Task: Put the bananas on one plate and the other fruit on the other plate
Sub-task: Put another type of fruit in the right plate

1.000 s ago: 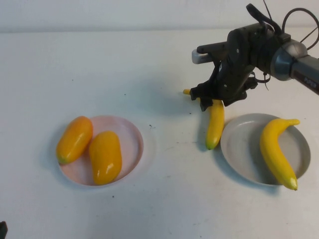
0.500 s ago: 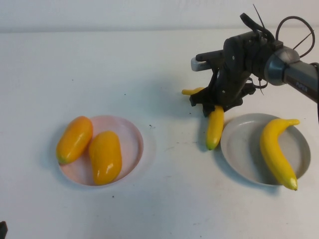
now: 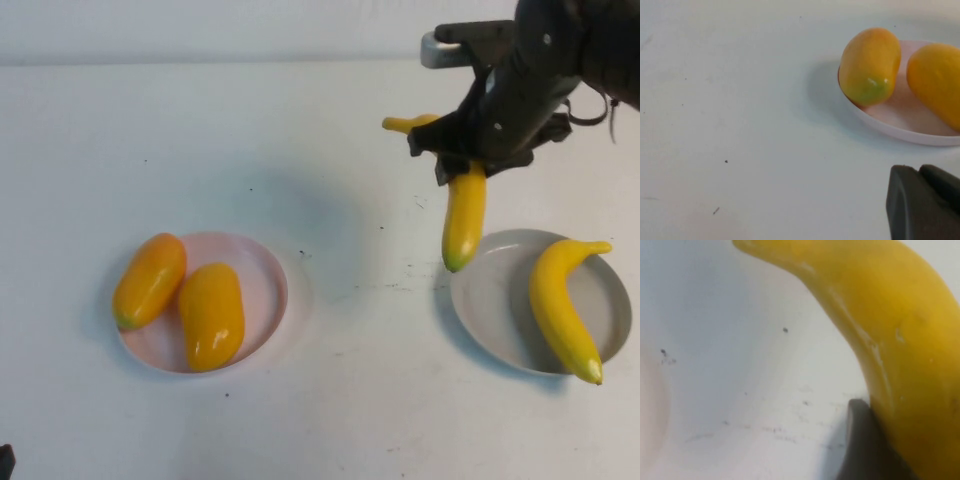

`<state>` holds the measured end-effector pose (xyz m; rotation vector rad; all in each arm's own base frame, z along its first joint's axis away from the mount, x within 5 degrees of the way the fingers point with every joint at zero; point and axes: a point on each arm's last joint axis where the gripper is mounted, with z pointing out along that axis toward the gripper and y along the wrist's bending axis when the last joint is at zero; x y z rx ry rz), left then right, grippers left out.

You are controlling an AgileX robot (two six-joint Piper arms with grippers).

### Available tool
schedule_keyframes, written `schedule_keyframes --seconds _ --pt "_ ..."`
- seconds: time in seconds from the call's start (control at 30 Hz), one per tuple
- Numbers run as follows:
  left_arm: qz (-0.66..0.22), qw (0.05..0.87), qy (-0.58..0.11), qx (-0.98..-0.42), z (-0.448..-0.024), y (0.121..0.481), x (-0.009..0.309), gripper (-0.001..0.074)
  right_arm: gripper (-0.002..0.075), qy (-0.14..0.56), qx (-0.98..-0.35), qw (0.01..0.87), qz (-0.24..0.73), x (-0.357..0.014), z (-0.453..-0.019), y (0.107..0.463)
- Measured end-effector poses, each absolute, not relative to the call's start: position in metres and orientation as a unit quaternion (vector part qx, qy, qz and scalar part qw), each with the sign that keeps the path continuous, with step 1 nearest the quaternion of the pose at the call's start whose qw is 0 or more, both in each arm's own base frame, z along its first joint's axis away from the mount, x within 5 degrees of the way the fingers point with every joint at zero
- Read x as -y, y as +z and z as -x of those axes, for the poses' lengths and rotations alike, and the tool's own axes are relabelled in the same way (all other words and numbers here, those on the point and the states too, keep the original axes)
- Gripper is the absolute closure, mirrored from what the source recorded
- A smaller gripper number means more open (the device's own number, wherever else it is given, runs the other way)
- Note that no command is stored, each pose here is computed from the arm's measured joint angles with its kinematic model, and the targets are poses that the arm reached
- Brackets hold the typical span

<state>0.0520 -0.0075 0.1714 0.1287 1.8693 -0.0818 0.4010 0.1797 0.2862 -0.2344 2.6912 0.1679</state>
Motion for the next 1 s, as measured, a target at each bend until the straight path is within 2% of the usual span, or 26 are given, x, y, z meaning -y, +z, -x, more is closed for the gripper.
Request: schedule_keyframes --seconds 0.1,0.2,0.33,0.47,0.6,0.8,0.9,1.0 --pt "-0.055 0.592 -0.035 -0.804 -0.052 0.171 0.008 0.0735 0.0421 0.06 -0.975 0.205 0.061 -0.165 -0.38 0.283" --pt "-0.055 0.592 -0.035 -0.804 -0.052 0.171 0.008 0.0735 0.0421 0.051 -0.982 0.179 0.042 -0.151 -0.366 0.261" --pt "-0.055 0.592 -0.035 -0.804 -0.052 0.171 0.008 0.0735 0.0421 0.038 -0.989 0.142 0.032 -0.142 -0.358 0.235" --pt "-0.055 0.592 -0.035 -0.804 -0.052 0.171 0.008 0.0735 0.0421 0.032 -0.991 0.124 0.031 -0.141 -0.355 0.222" --pt "-0.055 0.592 -0.035 -0.804 -0.052 0.171 0.008 0.0735 0.0403 0.027 -0.993 0.11 0.031 -0.141 -0.354 0.218" --pt "-0.055 0.592 -0.035 -0.804 -0.052 0.171 0.008 0.0735 0.029 0.019 -0.995 0.091 0.031 -0.14 -0.352 0.213" --pt "-0.055 0.592 -0.035 -0.804 -0.052 0.171 0.008 0.0735 0.0274 0.019 -0.995 0.089 0.031 -0.139 -0.351 0.215" --pt "-0.055 0.592 -0.035 -0.804 -0.052 0.171 0.008 0.0735 0.0279 0.023 -0.994 0.098 0.039 -0.142 -0.34 0.234"
